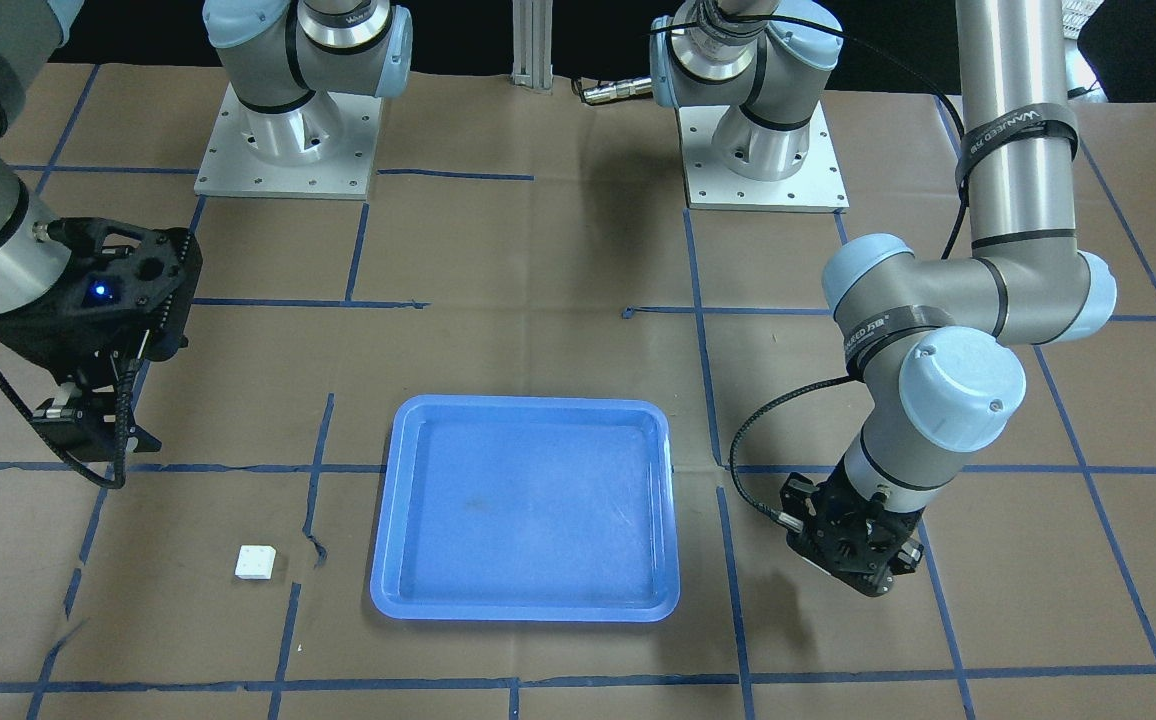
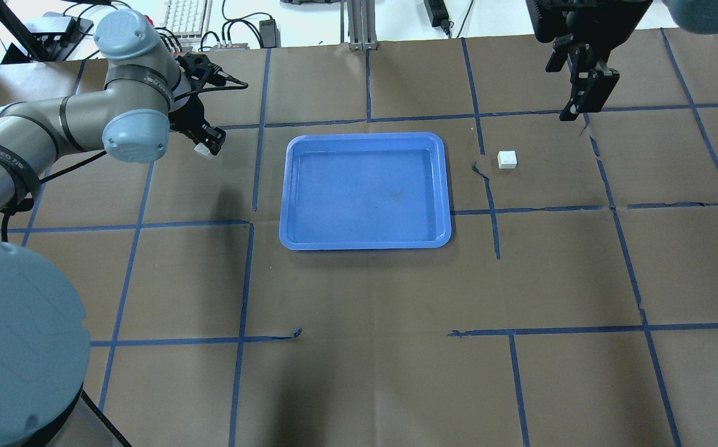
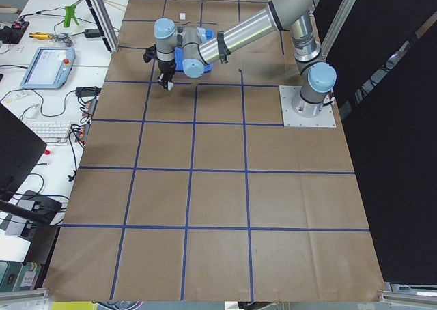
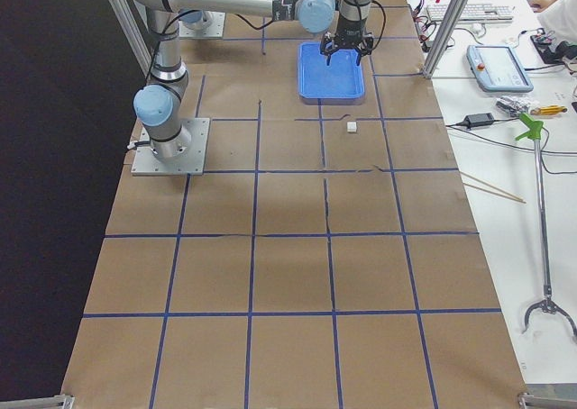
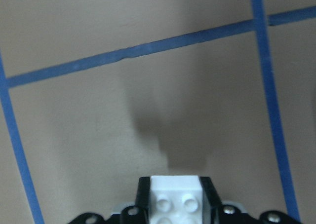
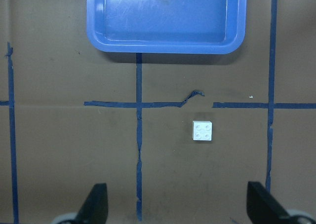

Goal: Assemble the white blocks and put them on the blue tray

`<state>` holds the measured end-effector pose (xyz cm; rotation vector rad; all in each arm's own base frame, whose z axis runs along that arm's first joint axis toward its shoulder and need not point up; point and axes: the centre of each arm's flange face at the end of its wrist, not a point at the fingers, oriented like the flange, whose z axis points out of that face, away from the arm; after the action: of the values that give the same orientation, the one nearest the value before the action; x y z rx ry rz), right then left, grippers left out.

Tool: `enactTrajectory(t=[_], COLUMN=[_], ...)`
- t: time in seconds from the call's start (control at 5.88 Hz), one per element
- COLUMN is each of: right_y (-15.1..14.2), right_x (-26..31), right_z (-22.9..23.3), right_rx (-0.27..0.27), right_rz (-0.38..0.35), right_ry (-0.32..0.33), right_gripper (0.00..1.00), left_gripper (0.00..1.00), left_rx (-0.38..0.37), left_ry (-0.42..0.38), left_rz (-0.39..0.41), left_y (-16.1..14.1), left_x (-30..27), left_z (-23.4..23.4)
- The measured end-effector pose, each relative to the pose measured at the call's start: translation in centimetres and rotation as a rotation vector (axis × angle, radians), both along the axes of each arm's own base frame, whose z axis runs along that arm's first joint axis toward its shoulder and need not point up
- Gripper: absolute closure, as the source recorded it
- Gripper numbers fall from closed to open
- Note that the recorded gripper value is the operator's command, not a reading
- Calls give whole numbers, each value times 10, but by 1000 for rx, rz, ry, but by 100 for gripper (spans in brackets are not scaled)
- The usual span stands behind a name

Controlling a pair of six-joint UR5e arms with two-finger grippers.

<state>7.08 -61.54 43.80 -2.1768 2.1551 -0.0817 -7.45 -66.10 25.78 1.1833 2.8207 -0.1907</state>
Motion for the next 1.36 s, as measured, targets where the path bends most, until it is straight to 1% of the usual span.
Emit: enactTrajectory(t=[0.17,0.34,0.51,0.68,0.85,1.02,1.19,1.36], right_y=[-17,-29,-37,-39,-36,-29,-24,-24], right_x=[-17,-37,-57,-73,-83,-87,-88,-88], right_z=[-29,-58,-88,-118,-150,-177,-196,-208], right_rx=[25,49,64,66,51,12,-33,-71], right_rz=[-9,-13,-9,-11,-18,-13,-4,7], right_ry=[-68,-151,-236,-305,-358,-382,-399,-409], right_gripper=[0,0,0,0,0,0,0,0], left_gripper=[100,100,100,100,100,100,100,100], left_rx=[2,5,10,21,34,50,61,70], left_ry=[-31,-60,-75,-79,-80,-79,-76,-72], left_rz=[-248,-494,-671,-778,-864,-923,-953,-954], left_y=[4,12,22,33,47,59,65,68], left_x=[-27,-70,-111,-148,-183,-212,-233,-243], left_z=[2,1,-3,-10,-20,-33,-51,-67])
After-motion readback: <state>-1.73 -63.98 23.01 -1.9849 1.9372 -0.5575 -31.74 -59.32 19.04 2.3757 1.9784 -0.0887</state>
